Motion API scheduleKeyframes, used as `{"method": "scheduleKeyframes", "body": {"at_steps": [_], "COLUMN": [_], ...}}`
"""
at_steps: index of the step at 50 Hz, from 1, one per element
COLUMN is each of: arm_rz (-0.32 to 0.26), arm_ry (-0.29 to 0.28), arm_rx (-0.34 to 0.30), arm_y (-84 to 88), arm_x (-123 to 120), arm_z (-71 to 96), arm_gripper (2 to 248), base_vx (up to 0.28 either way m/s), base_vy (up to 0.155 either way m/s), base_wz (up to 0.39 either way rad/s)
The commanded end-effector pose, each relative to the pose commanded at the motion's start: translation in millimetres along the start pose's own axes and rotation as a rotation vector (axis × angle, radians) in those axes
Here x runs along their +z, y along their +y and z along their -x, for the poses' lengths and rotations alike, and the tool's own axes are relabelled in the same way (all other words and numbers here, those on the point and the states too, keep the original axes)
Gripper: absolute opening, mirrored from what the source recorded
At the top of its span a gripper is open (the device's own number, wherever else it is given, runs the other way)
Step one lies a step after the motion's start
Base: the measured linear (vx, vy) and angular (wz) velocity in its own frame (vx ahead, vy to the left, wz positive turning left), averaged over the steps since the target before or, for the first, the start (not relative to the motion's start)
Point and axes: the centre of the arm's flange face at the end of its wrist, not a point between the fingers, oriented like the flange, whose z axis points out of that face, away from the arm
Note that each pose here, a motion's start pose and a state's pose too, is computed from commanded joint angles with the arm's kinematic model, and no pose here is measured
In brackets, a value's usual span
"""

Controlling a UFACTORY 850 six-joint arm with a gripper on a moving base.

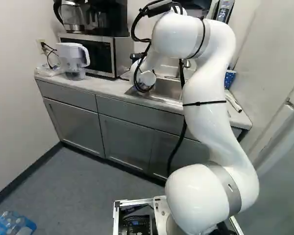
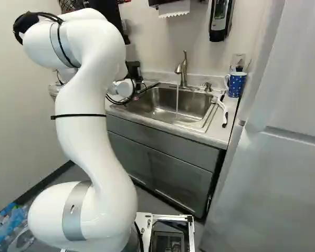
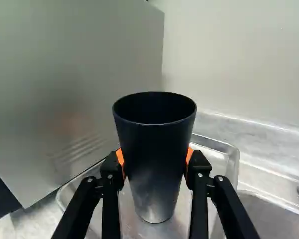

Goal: Rinse the cup and place it in the tray

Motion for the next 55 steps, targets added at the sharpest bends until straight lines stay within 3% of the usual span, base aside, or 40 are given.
{"method": "scheduleKeyframes", "body": {"at_steps": [27,28,32,33,38,39,43,44,55], "arm_rz": [-0.001,-0.001,-0.001,-0.001,-0.001,-0.001,-0.001,-0.001,0.000], "arm_ry": [-0.023,-0.023,-0.023,-0.023,-0.023,-0.022,-0.018,-0.017,0.001], "arm_rx": [0.000,0.000,0.000,0.000,0.000,0.000,0.000,0.000,0.000], "arm_y": [-0.1,-0.1,-0.1,-0.1,-0.1,-0.1,0.0,0.0,0.4], "arm_x": [0,0,0,0,0,0,0,0,-2], "arm_z": [2.0,2.0,2.0,2.0,2.0,1.8,-0.7,-1.5,-13.4], "arm_gripper": [128,156,156,189,189,224,224,247,247], "base_vx": [0.000,0.000,0.000,0.000,0.000,0.000,0.000,0.000,0.000], "base_vy": [0.000,0.000,0.000,0.000,0.000,0.000,0.000,0.000,0.000], "base_wz": [0.000,0.000,0.000,0.000,0.000,0.000,0.000,0.000,0.000]}}
